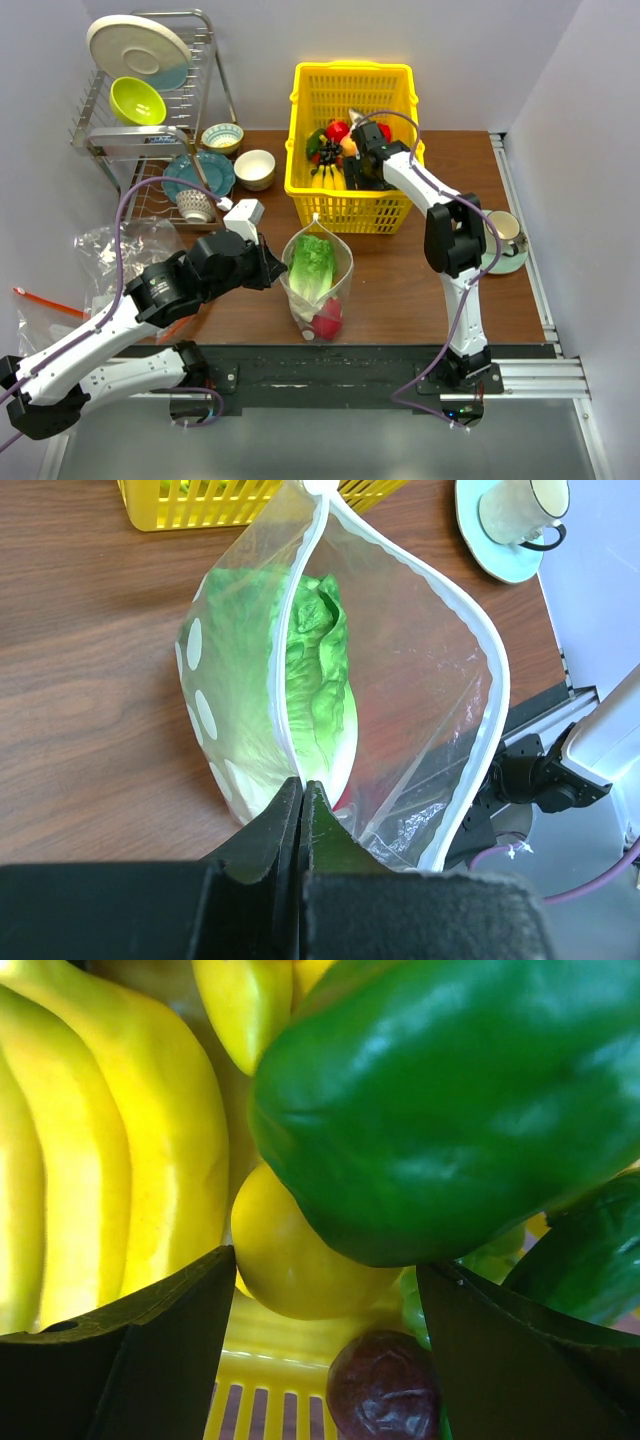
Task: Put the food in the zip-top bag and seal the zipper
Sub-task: Pick up the fake fruit from the bin.
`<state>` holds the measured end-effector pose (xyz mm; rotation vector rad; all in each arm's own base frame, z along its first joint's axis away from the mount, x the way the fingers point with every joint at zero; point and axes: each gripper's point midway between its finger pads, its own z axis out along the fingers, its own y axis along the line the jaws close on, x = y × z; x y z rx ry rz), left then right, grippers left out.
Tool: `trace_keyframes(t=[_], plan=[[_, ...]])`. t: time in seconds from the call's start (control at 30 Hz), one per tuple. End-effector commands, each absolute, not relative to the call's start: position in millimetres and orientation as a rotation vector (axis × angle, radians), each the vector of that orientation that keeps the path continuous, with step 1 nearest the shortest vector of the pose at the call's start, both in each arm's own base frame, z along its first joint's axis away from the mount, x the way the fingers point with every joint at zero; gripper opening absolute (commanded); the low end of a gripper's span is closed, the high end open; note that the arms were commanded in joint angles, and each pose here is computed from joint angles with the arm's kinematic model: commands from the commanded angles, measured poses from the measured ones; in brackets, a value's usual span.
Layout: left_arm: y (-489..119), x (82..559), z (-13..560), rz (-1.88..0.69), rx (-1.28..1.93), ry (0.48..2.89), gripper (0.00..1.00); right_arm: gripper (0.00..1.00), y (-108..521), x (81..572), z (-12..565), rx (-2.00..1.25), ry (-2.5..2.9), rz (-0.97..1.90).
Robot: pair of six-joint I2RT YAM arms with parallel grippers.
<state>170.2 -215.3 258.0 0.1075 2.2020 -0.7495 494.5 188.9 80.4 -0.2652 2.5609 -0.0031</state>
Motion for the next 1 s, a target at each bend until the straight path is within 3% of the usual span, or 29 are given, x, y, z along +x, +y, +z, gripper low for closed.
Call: trace_keyframes(t=[0.0,0.17,0.3,0.53,0.83,0.97], plan=[[-221,173,290,-0.835,0.085,2.113,0.00,0.76,191,497,87,-0.252,2.525,0.006],[-220,172,290,-0.845,0.080,2.106,0.00,0.77,185,494,72,-0.256,2.547,-0.024],[-220,172,290,-0.849,0.080,2.104,0.00,0.59,184,491,80,-0.251,2.532,-0.015],[-220,173,294,-0.846,0.088,2.097,0.00,0.38,186,494,165,-0.223,2.344,0.056],[-223,174,283,-0.835,0.095,2.113,0.00,0.36,187,469,256,-0.252,2.183,0.170],[-223,174,282,-0.831,0.093,2.117,0.00,0.35,202,439,306,-0.308,2.086,0.350]])
